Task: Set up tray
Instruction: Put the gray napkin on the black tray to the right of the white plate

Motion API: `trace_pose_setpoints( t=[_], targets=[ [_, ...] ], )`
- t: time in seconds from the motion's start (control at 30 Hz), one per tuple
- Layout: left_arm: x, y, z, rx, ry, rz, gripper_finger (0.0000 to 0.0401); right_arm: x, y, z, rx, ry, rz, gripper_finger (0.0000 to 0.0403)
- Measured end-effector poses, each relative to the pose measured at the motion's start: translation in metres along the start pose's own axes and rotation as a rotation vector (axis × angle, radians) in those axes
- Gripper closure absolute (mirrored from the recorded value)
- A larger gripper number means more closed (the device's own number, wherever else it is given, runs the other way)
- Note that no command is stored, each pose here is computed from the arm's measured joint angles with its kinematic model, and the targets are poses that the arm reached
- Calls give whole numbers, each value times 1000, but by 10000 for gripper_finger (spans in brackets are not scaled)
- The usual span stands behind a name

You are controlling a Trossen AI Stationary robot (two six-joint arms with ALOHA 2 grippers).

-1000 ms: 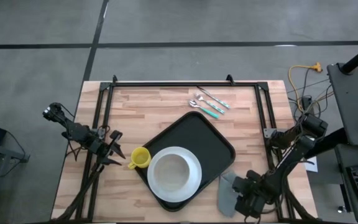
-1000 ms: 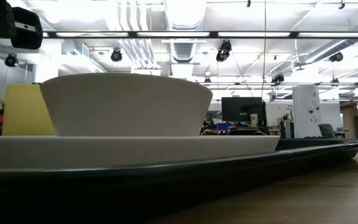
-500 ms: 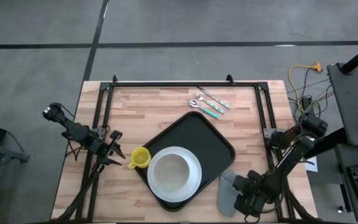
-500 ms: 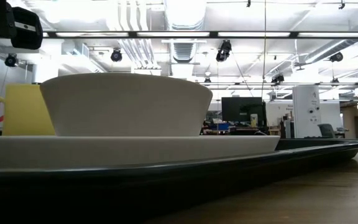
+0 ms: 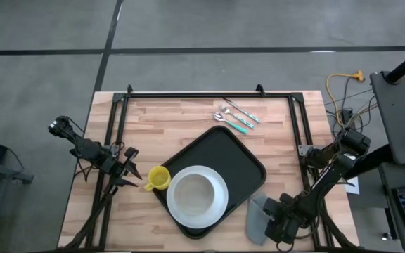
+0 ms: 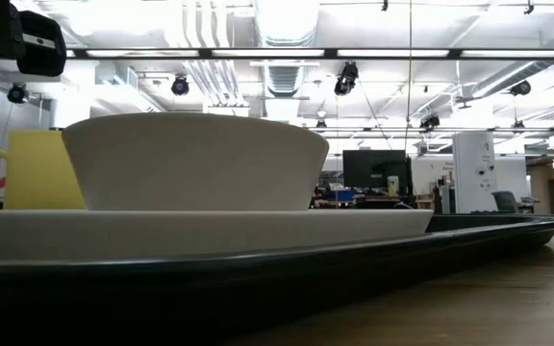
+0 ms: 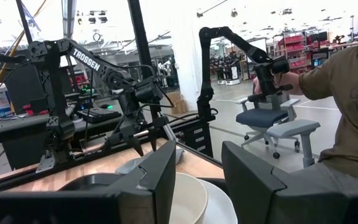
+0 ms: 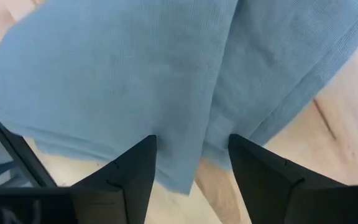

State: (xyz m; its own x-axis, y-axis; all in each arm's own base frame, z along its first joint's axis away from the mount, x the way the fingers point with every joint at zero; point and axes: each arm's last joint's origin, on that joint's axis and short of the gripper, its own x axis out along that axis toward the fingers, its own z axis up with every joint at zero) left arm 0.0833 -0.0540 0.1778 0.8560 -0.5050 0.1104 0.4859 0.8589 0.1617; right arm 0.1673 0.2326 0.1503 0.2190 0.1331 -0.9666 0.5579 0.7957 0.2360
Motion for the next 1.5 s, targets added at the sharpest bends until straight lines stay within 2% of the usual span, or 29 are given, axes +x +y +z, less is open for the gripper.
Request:
trace_pose_setpoints(
  t=[0.17,0.4,0.6,0.83,1.13,1.5],
  targets=[
    [0,0,0,0,0,0,285,0,2,-1,22,28,26,240],
    [0,0,0,0,0,0,285,4,10,-1,-2,24,154,274],
    [0,0,0,0,0,-1,285,14,-4,-2,57,29,116,290],
    [0,0,0,0,0,0,285,18,-8,-3,41,30,130,317],
    [0,0,0,0,0,-1,285,18,-8,-3,-24,52,133,389],
    [0,0,0,0,0,0,285,8,5,-2,-143,55,127,394]
  ],
)
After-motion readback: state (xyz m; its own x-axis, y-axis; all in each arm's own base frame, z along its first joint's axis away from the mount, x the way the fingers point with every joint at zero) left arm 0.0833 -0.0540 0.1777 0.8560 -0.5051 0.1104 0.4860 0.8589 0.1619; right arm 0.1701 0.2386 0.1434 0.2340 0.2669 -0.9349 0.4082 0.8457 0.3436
